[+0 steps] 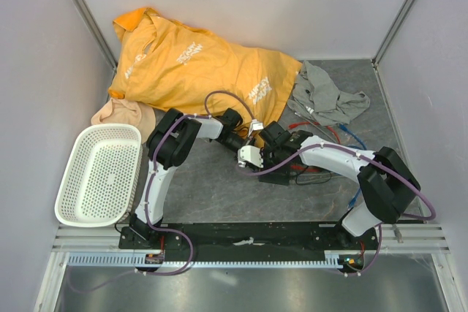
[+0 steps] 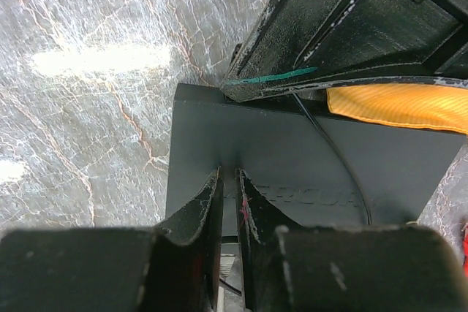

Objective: Pull the plug from the switch port

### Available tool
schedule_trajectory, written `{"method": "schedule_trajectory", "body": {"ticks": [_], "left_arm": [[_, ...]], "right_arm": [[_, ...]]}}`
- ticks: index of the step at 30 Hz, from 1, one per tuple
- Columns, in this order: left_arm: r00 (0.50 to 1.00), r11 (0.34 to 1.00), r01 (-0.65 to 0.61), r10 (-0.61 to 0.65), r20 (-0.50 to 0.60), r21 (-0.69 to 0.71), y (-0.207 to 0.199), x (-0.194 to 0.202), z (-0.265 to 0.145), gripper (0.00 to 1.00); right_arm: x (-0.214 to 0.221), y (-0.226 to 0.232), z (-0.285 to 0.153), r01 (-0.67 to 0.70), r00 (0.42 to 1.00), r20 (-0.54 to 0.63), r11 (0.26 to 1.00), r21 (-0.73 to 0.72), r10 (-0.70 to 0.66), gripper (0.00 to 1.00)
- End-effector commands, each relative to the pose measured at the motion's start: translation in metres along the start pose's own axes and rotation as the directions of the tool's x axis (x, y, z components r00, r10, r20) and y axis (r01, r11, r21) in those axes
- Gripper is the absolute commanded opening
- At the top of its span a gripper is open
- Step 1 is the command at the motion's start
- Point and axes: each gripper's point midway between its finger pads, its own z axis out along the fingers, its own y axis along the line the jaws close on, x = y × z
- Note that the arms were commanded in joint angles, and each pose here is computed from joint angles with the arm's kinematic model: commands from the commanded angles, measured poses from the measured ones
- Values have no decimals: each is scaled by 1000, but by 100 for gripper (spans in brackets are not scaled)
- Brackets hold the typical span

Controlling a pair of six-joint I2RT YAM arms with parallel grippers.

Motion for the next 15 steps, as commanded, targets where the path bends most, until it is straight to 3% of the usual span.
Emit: {"method": "schedule_trajectory", "body": {"ticks": [1,11,15], "left_arm": [[999,994,-32,28,-46,-104,27,17,-6,2],[998,983,-60,54,-44,-174,29,23,-27,2],[998,993,14,-6,67,-118,19,22,-48,2]], "right_arm": [[41,24,19,1,992,-129,997,-82,-12,19],[50,29,21,11,987,-158,995,-97,-26,19],[51,30,20,9,987,-158,995,-98,-24,19]]}}
